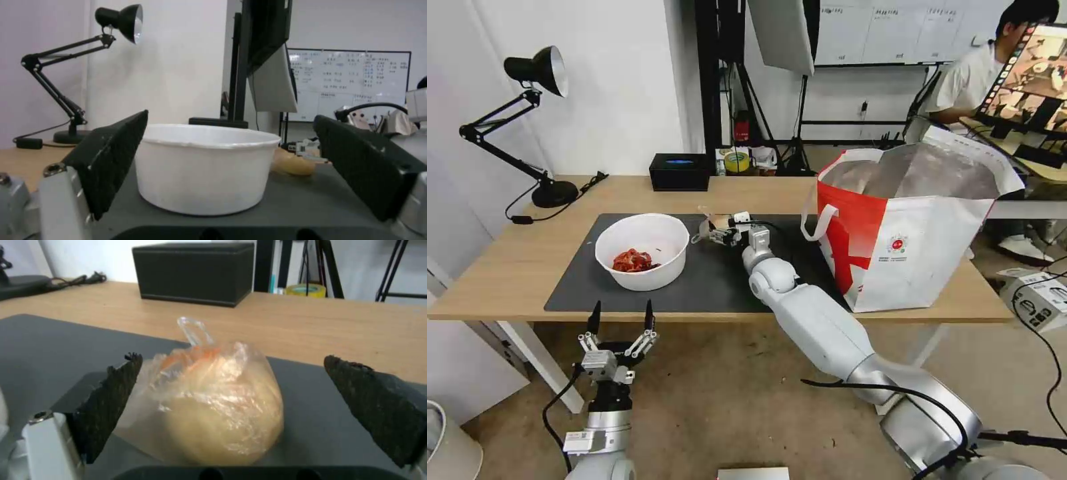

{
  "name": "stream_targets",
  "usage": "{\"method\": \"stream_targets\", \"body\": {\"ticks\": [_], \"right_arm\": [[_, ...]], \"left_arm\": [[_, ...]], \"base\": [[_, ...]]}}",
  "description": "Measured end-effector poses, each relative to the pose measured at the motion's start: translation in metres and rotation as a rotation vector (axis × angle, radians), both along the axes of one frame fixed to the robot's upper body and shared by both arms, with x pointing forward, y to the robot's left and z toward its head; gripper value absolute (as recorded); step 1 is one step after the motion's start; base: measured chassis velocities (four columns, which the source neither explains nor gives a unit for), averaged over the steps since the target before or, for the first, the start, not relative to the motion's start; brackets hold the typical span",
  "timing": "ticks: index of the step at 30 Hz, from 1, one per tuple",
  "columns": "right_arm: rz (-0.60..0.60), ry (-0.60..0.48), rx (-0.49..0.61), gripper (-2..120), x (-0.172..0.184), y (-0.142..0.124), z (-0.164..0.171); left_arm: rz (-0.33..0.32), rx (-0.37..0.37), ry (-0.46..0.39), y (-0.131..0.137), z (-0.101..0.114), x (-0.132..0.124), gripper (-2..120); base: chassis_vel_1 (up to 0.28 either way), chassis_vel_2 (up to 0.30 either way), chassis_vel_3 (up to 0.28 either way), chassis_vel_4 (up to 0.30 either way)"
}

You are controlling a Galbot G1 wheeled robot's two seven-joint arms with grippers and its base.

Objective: Pick up the trash from the table and place it into the takeout bag.

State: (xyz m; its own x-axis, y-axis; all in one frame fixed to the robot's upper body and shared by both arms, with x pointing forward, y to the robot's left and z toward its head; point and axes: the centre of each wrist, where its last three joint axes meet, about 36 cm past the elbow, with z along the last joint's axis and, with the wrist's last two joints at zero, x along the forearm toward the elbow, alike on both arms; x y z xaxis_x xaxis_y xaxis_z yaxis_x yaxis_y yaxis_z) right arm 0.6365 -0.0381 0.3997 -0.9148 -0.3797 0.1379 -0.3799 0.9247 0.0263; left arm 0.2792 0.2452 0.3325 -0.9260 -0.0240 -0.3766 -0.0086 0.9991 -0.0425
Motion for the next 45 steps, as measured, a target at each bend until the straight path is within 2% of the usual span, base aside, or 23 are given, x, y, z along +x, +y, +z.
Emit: {"method": "stream_targets", "body": {"ticks": [28, 34, 37, 41, 44, 45], "right_arm": [[-0.011, 0.029, -0.016, 100, 0.011, 0.005, -0.017], [-0.007, 0.031, -0.018, 85, 0.012, 0.005, -0.018], [0.002, 0.031, -0.020, 68, 0.011, 0.005, -0.019], [0.004, 0.032, -0.022, 61, 0.011, 0.006, -0.020], [0.007, 0.034, -0.023, 44, 0.010, 0.006, -0.021], [0.007, 0.034, -0.023, 44, 0.010, 0.006, -0.021]], "left_arm": [[0.000, -0.002, 0.007, 0.000, -0.004, 0.001, 100], [0.000, -0.002, 0.009, -0.001, -0.005, 0.000, 100], [-0.001, -0.002, 0.011, -0.001, -0.005, -0.001, 100], [-0.001, -0.002, 0.010, -0.001, -0.005, -0.001, 100], [0.001, 0.001, 0.009, 0.000, -0.004, -0.003, 100], [0.001, 0.001, 0.009, 0.000, -0.004, -0.003, 100]], "base": [[0.000, 0.000, 0.000, 0.000], [0.000, 0.000, 0.000, 0.000], [0.000, 0.000, 0.000, 0.000], [0.000, 0.000, 0.000, 0.000], [0.000, 0.000, 0.000, 0.000], [0.000, 0.000, 0.000, 0.000]]}}
